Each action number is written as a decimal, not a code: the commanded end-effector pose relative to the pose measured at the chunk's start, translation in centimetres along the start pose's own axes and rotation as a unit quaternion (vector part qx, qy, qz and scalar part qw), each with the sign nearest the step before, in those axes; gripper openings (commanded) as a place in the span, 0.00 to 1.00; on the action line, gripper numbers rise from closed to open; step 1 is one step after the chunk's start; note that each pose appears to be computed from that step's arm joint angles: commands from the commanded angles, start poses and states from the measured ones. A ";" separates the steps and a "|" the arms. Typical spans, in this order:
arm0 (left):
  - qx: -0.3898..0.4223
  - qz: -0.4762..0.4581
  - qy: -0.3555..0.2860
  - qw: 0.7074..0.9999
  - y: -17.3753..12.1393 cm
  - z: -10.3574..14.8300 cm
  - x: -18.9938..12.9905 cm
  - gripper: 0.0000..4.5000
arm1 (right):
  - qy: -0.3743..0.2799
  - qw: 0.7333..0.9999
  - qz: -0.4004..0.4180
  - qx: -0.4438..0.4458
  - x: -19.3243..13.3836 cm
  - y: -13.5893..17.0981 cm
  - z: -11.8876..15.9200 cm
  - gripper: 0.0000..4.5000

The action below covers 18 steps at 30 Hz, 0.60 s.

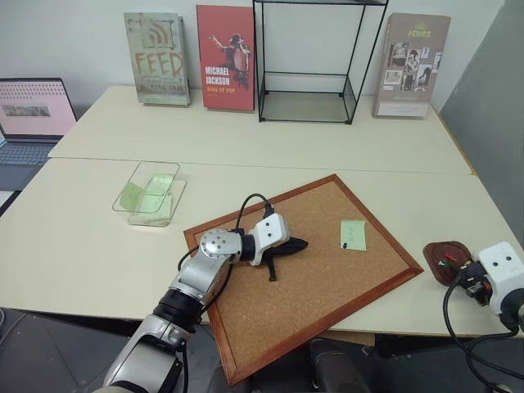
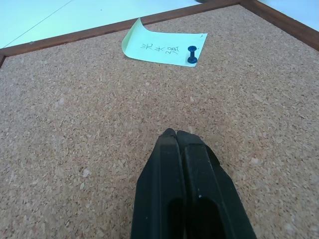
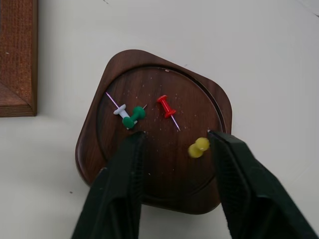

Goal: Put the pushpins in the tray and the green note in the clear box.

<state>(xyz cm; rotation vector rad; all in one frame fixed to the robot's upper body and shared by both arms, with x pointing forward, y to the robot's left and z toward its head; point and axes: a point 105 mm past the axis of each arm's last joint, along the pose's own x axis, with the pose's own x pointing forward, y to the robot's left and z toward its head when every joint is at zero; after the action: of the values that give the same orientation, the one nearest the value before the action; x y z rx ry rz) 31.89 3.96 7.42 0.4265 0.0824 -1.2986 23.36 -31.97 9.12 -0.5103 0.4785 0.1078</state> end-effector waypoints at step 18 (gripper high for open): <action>-0.018 -0.004 0.034 0.999 -0.3 -1.8 -0.1 0.00 | -0.183 0.965 0.167 0.084 -1.0 7.1 9.5 0.63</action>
<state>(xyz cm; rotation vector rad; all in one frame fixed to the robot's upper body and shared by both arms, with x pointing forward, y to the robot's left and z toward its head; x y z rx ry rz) 31.90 3.91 7.43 0.4265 0.0826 -1.3010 24.55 -23.07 13.34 -0.2272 0.2400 0.4269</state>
